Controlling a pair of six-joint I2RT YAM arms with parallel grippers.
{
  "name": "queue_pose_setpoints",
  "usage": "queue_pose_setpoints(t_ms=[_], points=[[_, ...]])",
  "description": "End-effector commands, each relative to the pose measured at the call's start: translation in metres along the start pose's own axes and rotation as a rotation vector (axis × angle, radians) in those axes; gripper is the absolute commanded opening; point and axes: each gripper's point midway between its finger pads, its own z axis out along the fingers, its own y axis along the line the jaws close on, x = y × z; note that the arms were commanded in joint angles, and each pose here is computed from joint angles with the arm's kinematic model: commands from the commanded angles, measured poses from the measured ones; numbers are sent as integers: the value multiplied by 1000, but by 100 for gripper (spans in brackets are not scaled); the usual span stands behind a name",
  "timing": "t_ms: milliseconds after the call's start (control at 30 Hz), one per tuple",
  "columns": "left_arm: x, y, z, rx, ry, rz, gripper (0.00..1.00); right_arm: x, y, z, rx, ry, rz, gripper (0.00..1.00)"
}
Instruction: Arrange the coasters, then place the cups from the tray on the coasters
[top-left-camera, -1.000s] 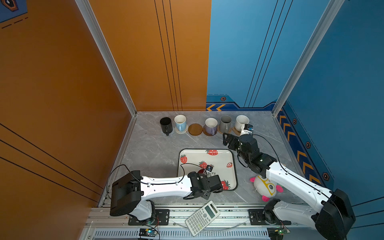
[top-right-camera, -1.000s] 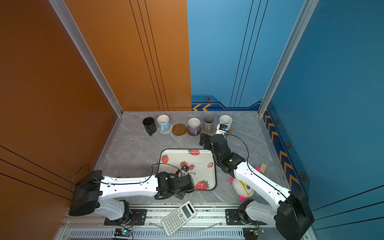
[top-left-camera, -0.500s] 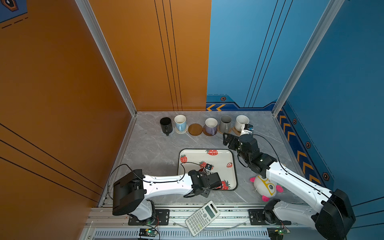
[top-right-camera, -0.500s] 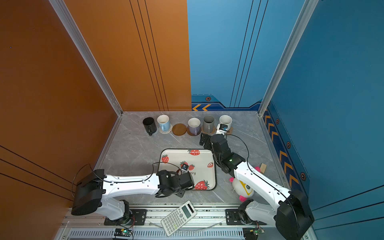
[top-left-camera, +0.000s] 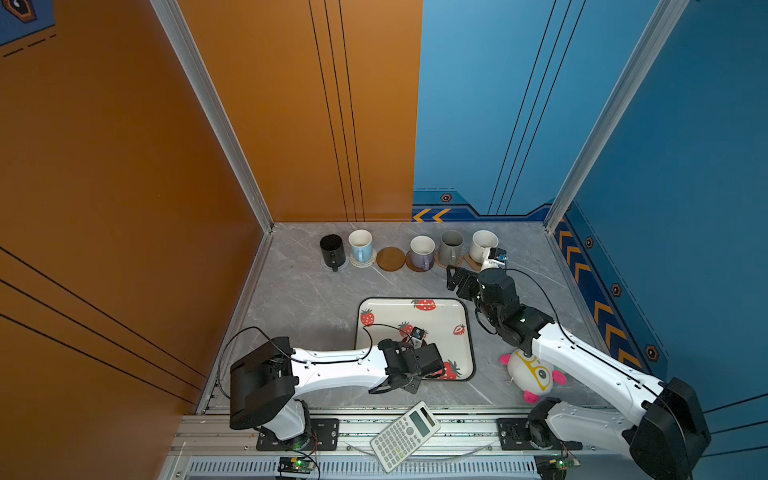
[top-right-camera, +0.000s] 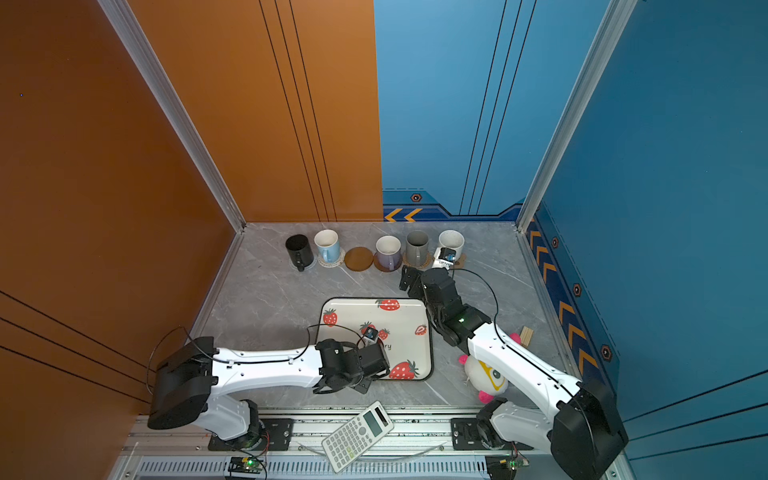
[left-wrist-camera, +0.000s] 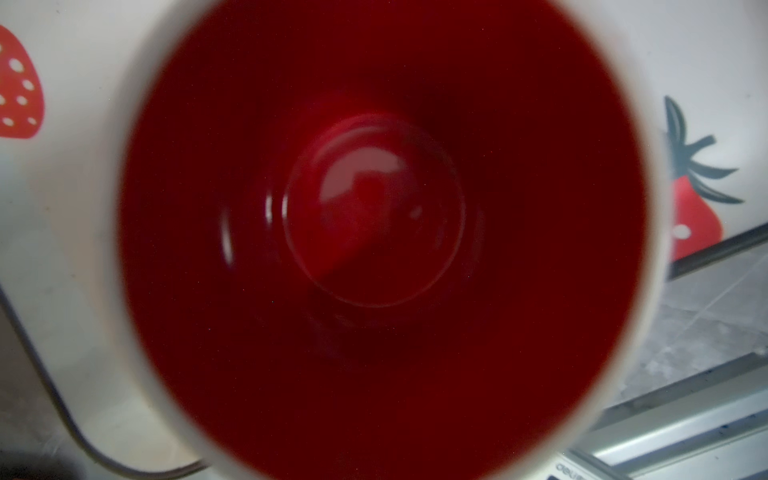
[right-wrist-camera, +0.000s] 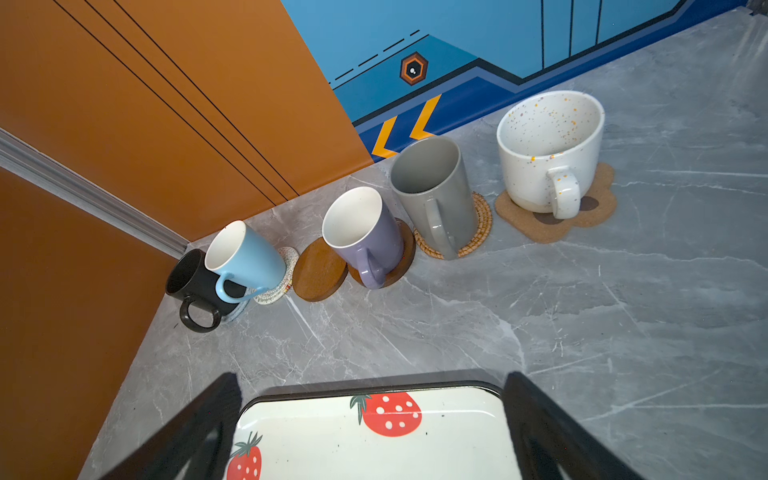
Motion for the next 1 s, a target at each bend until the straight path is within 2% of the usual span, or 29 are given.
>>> queue_pose_setpoints(t_ms=[0,100,967], points=[[5,4,5,-8,22,-2,11,8,-5,2,11,23,8,97],[4,4,5,-8,22,-9,0,7,-7,1,13,20,6,97],[-2,14,-10,-12,-54,-56,0,8,-8,1,14,19,12,97]])
